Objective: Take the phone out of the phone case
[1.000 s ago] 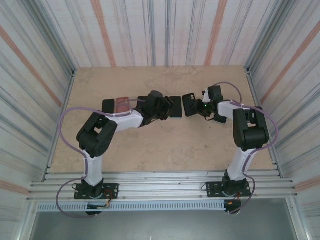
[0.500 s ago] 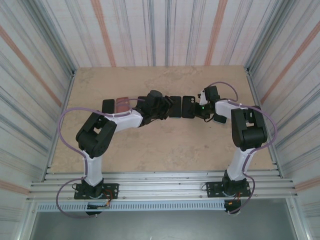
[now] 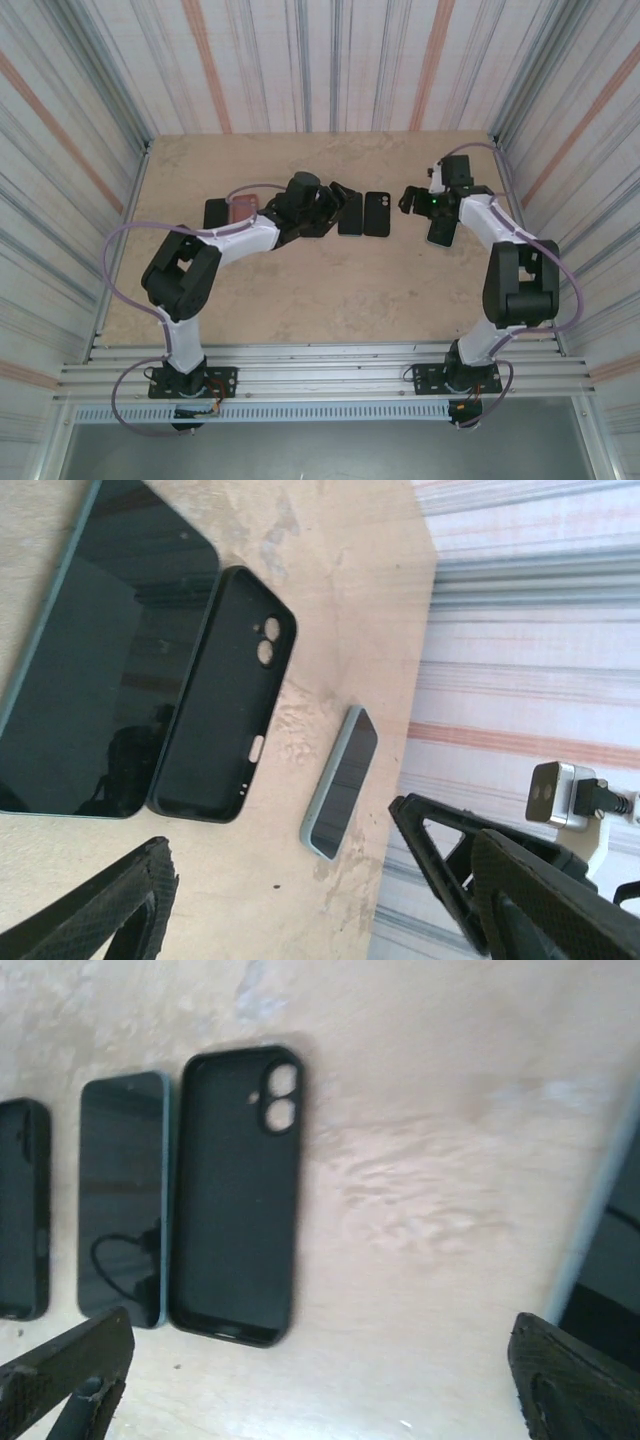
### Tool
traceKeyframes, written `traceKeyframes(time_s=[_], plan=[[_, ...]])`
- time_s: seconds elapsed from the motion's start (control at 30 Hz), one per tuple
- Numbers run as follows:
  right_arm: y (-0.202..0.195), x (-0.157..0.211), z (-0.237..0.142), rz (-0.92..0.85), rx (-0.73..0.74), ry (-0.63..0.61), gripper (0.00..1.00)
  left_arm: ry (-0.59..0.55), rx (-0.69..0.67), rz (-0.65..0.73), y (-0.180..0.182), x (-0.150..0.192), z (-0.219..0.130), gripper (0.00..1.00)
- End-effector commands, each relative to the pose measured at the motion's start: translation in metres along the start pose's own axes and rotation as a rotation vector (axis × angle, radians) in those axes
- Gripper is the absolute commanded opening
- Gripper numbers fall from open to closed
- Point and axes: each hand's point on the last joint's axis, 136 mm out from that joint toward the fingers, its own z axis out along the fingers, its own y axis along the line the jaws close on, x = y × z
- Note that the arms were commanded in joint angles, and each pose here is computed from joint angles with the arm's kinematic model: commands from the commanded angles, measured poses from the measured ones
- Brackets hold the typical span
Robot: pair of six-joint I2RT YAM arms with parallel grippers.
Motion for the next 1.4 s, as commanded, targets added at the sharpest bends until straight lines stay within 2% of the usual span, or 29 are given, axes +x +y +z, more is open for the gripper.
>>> traceKeyframes(time_s=[0.0,0.23,0.7,0.83,1.37], plan=[[-0.039,0.002,-0.022,0.029,0.176,0.008,0.99,0.013,0.067,0.057,-0.031,-0.002,-0.014,0.84],[-0.092,0.011,-0.017,0.086,0.382,0.078,0.99,0.058,0.128,0.025,-0.043,0.009,-0.005,0.87],[-0.098,0.007,0.04,0.194,0.349,0.155,0.99,0.062,0.139,0.007,-0.042,0.005,-0.005,0.87],[-0.104,0.011,0.05,0.227,0.374,0.184,1.0,0.058,0.14,-0.008,-0.039,0.003,-0.005,0.87],[-0.122,0.022,0.065,0.238,0.445,0.274,0.88,0.051,0.138,-0.034,-0.03,-0.003,0.0,0.86]])
